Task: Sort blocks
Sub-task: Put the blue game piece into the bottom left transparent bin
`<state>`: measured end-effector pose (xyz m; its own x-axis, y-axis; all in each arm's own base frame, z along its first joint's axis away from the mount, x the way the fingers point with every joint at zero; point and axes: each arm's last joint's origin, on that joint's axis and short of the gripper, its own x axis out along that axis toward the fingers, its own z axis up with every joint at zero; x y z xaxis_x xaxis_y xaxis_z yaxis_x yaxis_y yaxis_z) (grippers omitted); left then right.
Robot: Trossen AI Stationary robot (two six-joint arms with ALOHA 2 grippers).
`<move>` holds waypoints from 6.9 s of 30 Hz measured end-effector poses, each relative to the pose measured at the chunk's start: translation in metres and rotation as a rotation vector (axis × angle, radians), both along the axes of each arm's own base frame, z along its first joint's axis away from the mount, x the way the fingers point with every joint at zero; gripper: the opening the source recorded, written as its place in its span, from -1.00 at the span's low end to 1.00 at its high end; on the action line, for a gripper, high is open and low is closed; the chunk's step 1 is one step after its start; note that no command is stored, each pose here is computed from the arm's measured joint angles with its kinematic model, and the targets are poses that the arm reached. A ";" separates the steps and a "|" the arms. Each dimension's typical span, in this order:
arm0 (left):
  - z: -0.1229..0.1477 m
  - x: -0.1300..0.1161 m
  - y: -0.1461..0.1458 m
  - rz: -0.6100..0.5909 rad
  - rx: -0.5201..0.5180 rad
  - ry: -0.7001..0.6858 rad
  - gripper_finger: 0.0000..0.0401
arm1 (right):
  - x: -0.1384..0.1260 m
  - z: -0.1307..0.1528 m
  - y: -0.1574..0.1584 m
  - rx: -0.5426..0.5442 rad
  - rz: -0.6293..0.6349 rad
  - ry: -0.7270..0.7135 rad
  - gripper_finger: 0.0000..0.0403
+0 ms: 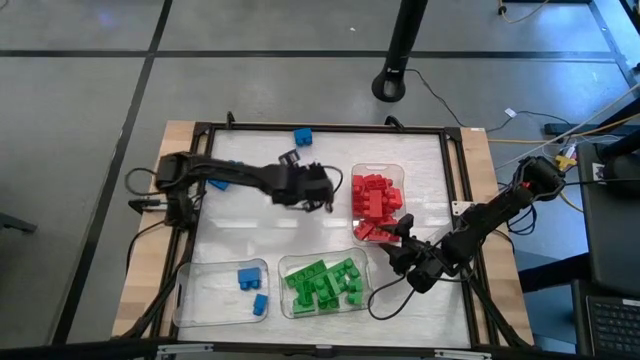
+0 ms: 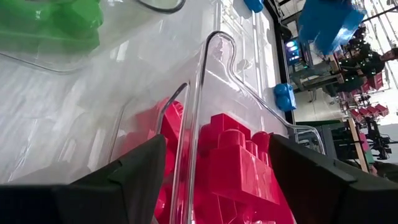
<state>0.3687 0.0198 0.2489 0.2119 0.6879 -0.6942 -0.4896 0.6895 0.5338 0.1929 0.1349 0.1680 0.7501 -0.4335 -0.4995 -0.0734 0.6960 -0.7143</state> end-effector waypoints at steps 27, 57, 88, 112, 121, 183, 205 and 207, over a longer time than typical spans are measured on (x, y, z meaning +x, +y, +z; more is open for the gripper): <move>0.062 -0.156 -0.224 -0.132 -0.597 -0.154 -0.97 | 0.002 -0.001 0.005 0.163 0.043 0.025 0.40; -0.020 -0.184 -0.220 0.140 -0.740 0.054 -0.04 | 0.005 0.001 0.010 0.241 0.080 0.009 0.40; 0.023 -0.194 -0.201 0.055 -0.956 -0.024 0.01 | 0.006 0.002 0.012 0.273 0.100 0.015 0.40; -0.043 -0.190 -0.083 -0.061 0.034 0.160 0.00 | 0.006 0.002 0.011 0.247 0.086 0.005 0.40; -0.074 -0.189 -0.043 0.114 0.013 0.159 -0.01 | 0.001 -0.006 0.005 0.201 0.055 -0.003 0.40; -0.111 -0.178 0.094 0.321 0.017 0.307 -0.02 | 0.003 -0.009 -0.003 0.090 0.038 0.003 0.40; -0.112 -0.197 0.127 0.436 -0.068 0.282 -0.44 | 0.003 -0.008 -0.003 0.091 0.038 0.001 0.40; -0.113 -0.199 0.130 0.441 -0.087 0.286 -0.58 | 0.003 -0.008 -0.003 0.091 0.038 0.001 0.40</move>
